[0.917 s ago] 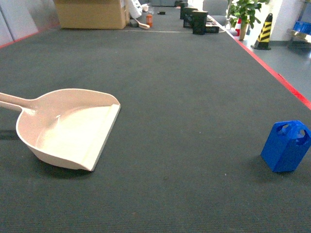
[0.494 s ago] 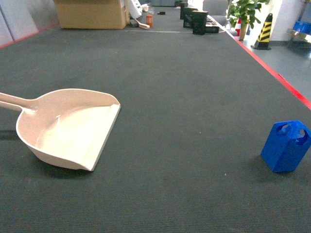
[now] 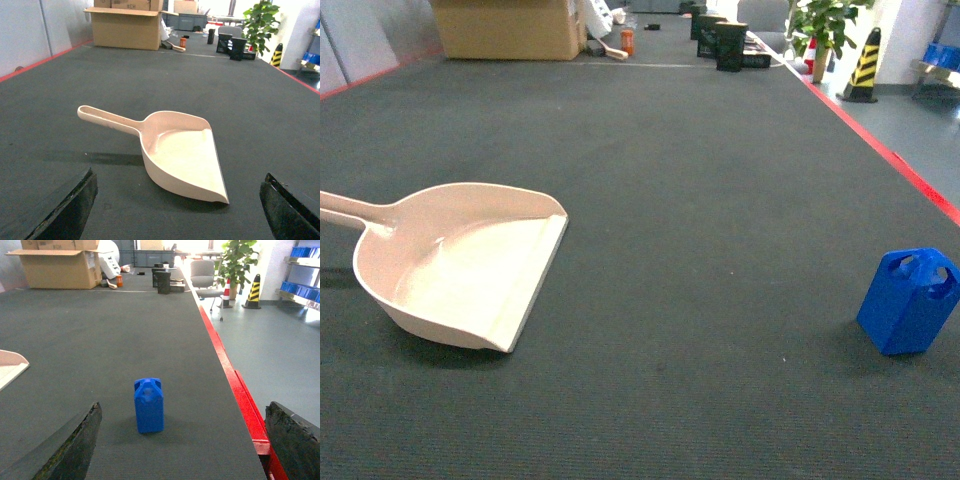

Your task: Place part in tray to right shelf

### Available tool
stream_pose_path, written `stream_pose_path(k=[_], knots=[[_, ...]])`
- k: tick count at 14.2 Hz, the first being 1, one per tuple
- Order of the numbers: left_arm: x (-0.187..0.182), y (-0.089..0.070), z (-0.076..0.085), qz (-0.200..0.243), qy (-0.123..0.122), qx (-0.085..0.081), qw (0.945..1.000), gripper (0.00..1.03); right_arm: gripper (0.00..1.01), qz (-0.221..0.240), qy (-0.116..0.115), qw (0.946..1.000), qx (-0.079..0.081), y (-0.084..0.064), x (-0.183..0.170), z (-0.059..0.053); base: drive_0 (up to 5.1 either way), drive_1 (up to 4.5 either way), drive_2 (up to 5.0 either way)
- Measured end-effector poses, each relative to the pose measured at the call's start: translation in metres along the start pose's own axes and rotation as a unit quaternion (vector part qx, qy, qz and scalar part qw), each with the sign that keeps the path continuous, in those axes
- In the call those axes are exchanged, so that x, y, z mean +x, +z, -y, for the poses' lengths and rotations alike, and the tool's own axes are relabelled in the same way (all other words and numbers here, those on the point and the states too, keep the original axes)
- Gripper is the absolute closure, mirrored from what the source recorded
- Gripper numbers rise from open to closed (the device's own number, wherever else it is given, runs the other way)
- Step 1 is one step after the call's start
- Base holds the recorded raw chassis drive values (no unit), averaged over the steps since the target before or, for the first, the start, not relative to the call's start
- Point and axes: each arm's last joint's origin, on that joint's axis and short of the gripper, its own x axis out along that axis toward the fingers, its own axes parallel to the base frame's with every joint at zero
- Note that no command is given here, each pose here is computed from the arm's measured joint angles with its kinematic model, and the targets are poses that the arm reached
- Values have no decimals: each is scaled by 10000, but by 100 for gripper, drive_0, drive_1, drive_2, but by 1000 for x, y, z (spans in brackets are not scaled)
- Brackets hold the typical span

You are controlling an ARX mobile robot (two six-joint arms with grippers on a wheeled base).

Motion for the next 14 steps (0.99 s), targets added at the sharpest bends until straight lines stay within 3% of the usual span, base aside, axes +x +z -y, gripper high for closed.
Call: stream_pose_path(k=[14], knots=[[0, 0, 0, 0, 2, 0, 10000, 5, 3, -2, 0, 10000, 0, 0, 0, 0, 0, 0, 0]])
